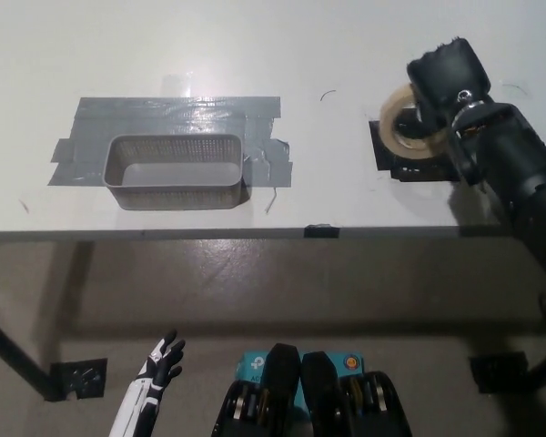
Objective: The robot picks the tape placed on the black area with right hand and places it in the small grey container.
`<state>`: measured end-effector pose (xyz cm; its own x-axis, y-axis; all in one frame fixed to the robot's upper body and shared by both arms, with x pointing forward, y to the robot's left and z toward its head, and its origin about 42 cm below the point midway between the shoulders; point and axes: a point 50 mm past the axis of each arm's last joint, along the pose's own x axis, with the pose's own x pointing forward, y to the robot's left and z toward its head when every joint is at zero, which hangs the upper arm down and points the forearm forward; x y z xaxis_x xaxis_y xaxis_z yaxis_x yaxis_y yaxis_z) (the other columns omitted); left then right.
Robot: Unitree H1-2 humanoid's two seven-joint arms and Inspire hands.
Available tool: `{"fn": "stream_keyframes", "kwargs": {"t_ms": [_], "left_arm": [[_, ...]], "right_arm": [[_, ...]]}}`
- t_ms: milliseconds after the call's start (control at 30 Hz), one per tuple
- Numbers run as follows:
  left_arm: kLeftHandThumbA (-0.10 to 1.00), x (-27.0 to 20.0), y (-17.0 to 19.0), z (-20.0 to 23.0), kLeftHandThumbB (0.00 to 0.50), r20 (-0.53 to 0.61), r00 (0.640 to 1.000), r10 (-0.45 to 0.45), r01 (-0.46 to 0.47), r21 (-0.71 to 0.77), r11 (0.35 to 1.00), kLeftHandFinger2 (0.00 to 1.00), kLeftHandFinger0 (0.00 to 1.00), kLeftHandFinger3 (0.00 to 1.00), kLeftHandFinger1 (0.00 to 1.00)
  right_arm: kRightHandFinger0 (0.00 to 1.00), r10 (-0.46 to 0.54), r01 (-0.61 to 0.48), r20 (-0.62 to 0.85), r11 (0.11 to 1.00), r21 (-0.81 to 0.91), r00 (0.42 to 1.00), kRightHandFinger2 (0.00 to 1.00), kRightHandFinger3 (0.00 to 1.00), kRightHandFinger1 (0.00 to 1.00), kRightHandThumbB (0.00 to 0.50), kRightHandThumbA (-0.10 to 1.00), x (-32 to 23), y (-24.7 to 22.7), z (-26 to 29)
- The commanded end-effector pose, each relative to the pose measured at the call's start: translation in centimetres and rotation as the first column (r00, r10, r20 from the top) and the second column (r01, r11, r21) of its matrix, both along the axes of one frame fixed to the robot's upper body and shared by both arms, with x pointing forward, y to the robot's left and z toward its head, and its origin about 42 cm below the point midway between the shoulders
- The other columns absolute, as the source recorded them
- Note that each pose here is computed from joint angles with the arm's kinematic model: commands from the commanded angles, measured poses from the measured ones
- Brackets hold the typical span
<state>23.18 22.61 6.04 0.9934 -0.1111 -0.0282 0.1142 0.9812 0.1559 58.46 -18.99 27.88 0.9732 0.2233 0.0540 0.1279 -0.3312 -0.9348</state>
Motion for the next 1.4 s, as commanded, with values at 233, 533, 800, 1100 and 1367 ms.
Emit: {"fn": "stream_keyframes", "kwargs": {"t_ms": [233,533,800,1100,1367], "left_arm": [[1.00,0.4,0.0,1.2,0.136,0.060,0.998,-0.037,0.036,0.010,0.999,1.00,1.00,1.00,1.00],[1.00,0.5,-0.2,1.4,0.130,0.064,0.997,-0.047,0.047,0.007,0.999,1.00,1.00,1.00,1.00],[1.00,0.3,-1.4,1.2,0.103,0.077,0.995,-0.070,0.069,0.017,0.998,1.00,1.00,1.00,1.00],[1.00,0.4,-2.3,1.6,0.124,0.097,0.990,-0.106,0.101,0.047,0.994,1.00,1.00,1.00,1.00],[1.00,-0.5,-2.6,1.9,0.155,0.081,0.990,-0.118,0.113,0.060,0.992,1.00,1.00,1.00,1.00]], "right_arm": [[0.01,0.257,-0.332,0.284,0.906,0.261,0.924,0.74,0.34,0.36,0.213,-0.10,-0.4,9.3,7.7],[0.00,0.342,-0.417,0.272,0.856,0.304,0.900,0.52,0.49,0.12,0.250,-0.10,-2.6,18.2,7.6],[0.00,0.403,-0.455,0.219,0.832,0.318,0.889,0.31,0.47,0.00,0.296,-0.10,-4.9,24.5,7.7],[0.00,0.438,-0.473,0.178,0.819,0.325,0.881,0.19,0.46,0.04,0.373,-0.10,-6.5,28.1,8.2],[0.00,0.390,-0.412,0.134,0.859,0.303,0.911,0.00,0.50,0.00,0.342,-0.10,-6.0,26.6,5.6]]}}
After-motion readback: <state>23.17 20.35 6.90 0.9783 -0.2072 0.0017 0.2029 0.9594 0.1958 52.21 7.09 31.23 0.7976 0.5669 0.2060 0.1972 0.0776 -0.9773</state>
